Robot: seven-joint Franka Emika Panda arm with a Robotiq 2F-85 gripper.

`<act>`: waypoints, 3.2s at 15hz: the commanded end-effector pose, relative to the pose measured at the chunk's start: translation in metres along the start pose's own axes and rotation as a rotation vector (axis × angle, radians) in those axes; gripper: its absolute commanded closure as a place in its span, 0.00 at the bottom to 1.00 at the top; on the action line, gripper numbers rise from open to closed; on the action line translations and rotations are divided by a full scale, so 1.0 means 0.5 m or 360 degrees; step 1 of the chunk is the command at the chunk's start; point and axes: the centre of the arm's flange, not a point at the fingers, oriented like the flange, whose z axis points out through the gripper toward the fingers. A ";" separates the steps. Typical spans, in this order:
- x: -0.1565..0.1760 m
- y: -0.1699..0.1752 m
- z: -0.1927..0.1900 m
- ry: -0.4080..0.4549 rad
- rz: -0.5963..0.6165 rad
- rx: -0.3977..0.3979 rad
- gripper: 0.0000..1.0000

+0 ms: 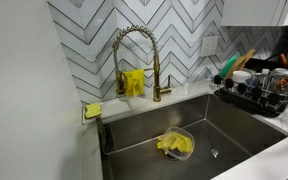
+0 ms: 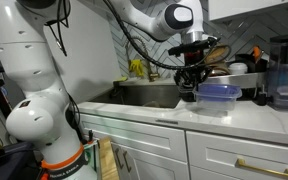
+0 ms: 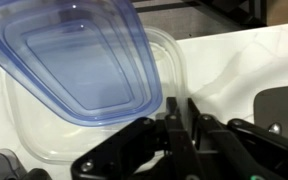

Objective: Remove the clear bowl with a light blue lid from the dishes drying rack and place it on the table, flip the light blue lid on the clear bowl to make it fit the clear bowl top perfectly

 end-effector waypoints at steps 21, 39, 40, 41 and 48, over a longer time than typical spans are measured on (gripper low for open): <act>-0.032 0.004 -0.007 0.0183 0.0222 -0.0016 0.00; -0.136 0.176 -0.057 0.0099 0.1217 0.0010 0.00; -0.146 0.185 -0.053 0.0061 0.1289 0.0035 0.00; -0.156 0.189 -0.047 0.0024 0.1360 0.0061 0.00; -0.179 0.197 0.016 0.0001 0.1803 0.0422 0.00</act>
